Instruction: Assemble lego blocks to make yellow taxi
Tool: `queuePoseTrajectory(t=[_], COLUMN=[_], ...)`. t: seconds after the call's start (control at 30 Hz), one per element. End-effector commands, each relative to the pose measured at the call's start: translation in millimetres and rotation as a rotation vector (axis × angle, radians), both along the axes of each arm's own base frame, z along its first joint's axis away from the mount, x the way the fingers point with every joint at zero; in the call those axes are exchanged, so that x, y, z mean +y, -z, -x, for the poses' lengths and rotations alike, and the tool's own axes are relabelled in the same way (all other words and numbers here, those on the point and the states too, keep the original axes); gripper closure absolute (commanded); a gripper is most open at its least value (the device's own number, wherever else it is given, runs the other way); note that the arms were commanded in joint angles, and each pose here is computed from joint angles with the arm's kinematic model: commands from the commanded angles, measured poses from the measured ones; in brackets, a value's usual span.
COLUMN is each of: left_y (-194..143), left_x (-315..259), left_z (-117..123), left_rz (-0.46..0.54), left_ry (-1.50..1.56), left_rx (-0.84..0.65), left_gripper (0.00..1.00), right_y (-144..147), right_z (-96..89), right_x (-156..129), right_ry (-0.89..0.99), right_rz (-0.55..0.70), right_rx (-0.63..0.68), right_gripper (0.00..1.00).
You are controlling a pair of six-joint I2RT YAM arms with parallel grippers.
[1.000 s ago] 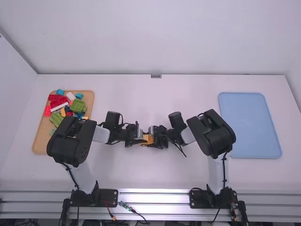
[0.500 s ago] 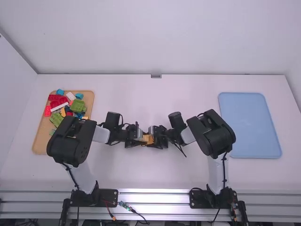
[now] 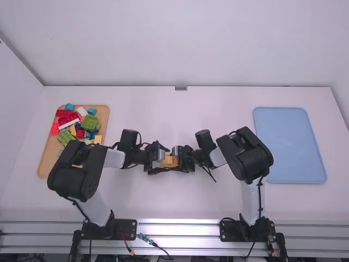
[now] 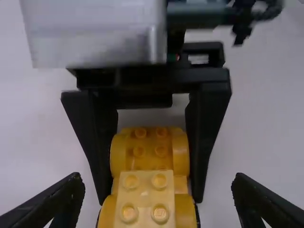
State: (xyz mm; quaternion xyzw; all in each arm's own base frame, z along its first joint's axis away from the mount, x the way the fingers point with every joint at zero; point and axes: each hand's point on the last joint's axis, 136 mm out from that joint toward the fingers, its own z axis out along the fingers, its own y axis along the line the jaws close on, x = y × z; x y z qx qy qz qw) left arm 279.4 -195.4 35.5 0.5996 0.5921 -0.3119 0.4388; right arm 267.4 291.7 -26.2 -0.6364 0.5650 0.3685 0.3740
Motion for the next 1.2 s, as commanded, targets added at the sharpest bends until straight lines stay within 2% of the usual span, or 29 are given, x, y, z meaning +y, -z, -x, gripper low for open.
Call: queuePoseTrajectory(t=[0.0, 0.07, 0.17, 0.2, 0.23, 0.4, 0.73, 1.17], left_y=[-15, -15, -13, -13, -13, -8, 8, 26], left_x=[0, 1, 2, 2, 2, 3, 0, 4], left_z=[3, 2, 1, 1, 1, -3, -17, -13], left_rz=[0.024, 0.017, 0.005, 0.007, 0.006, -0.023, -0.016, -0.059], left_ry=[0.003, -0.002, -0.011, -0.01, -0.01, -0.026, -0.04, -0.058], left_rx=[-0.028, -0.034, -0.032, -0.032, -0.031, -0.009, 0.092, 0.139], left_gripper=[0.2, 0.25, 0.6, 0.85, 0.98, 0.98, 0.98, 0.98], right_y=[6, 6, 6, 6, 6, 7, 7, 7], right_z=[2.7, 2.7, 2.8, 2.6, 2.7, 3.2, 3.2, 3.1], right_x=[-2, -2, -2, -2, -2, -2, -2, -2], right_ry=[0.002, 0.002, 0.002, 0.002, 0.002, 0.001, 0.002, 0.002], right_rz=[0.01, 0.01, 0.009, 0.01, 0.01, 0.011, 0.011, 0.011], right_rx=[0.02, 0.02, 0.02, 0.02, 0.021, 0.023, 0.023, 0.023], right_gripper=[0.45, 0.45, 0.45, 0.45, 0.45, 0.45, 0.45, 0.45])
